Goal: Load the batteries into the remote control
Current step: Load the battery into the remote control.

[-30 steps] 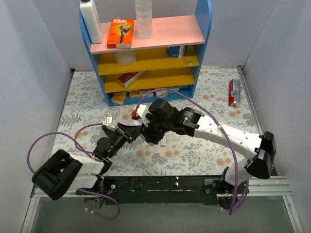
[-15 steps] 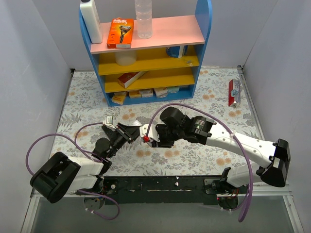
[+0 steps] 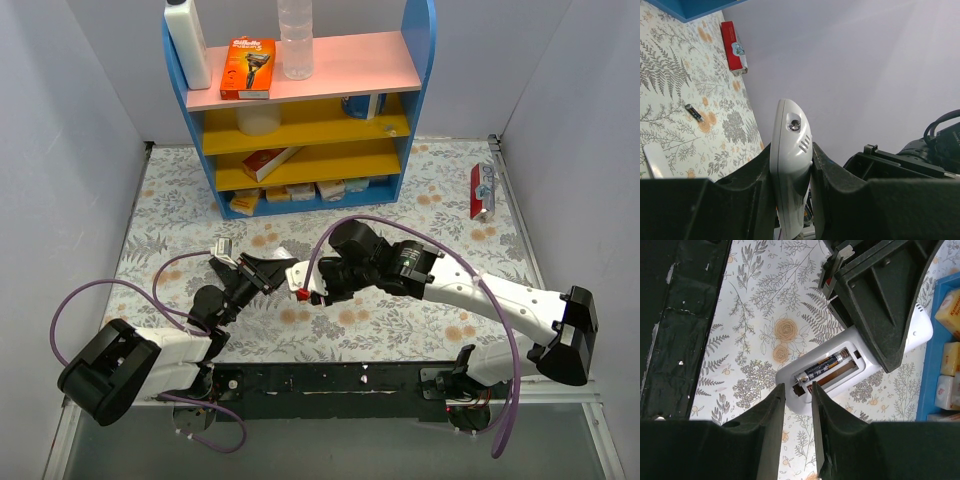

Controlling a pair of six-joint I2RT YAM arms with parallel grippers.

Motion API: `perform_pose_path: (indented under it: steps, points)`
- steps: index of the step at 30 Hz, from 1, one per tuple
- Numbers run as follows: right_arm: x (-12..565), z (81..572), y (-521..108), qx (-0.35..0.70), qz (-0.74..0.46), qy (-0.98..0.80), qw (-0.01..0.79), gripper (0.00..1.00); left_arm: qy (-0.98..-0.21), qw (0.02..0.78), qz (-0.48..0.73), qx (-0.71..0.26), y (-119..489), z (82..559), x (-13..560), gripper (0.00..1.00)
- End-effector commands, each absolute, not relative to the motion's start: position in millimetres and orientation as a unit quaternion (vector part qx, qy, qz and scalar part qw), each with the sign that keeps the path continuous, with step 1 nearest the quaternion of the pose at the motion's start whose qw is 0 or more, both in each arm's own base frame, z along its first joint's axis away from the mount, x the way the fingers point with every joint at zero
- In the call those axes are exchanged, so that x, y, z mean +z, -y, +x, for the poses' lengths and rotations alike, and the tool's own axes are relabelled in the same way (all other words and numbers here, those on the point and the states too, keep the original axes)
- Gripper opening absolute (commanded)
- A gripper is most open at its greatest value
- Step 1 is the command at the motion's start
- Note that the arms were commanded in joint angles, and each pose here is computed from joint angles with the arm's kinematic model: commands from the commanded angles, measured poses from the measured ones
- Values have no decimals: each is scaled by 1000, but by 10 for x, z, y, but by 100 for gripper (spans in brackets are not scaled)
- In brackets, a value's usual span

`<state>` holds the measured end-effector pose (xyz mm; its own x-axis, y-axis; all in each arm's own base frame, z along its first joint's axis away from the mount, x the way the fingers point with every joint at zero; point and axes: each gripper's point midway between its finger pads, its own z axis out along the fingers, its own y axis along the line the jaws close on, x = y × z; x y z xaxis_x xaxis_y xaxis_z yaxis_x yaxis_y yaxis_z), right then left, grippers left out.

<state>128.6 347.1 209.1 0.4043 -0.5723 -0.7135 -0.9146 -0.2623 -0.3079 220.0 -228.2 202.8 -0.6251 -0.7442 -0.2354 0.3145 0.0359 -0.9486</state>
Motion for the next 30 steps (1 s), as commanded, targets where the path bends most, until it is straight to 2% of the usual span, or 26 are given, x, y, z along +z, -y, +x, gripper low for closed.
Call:
perform_pose_path:
  steps: [1, 14, 24, 30]
  points:
    - [2262, 1300, -3599, 251, -757, -467, 381, 34, -508, 369, -179, -757, 2046, 1781, 2414, 0]
    - [2204, 1323, -3668, 255, -755, -473, 375, 28, -509, 367, -177, -759, 2058, 1780, 2419, 0]
    - [2123, 1417, -3707, 241, -749, -490, 375, 20, -507, 364, -174, -762, 2066, 1769, 2442, 0]
    - [2029, 1486, -3721, 228, -749, -501, 370, 18, -502, 363, -169, -767, 2068, 1750, 2482, 0]
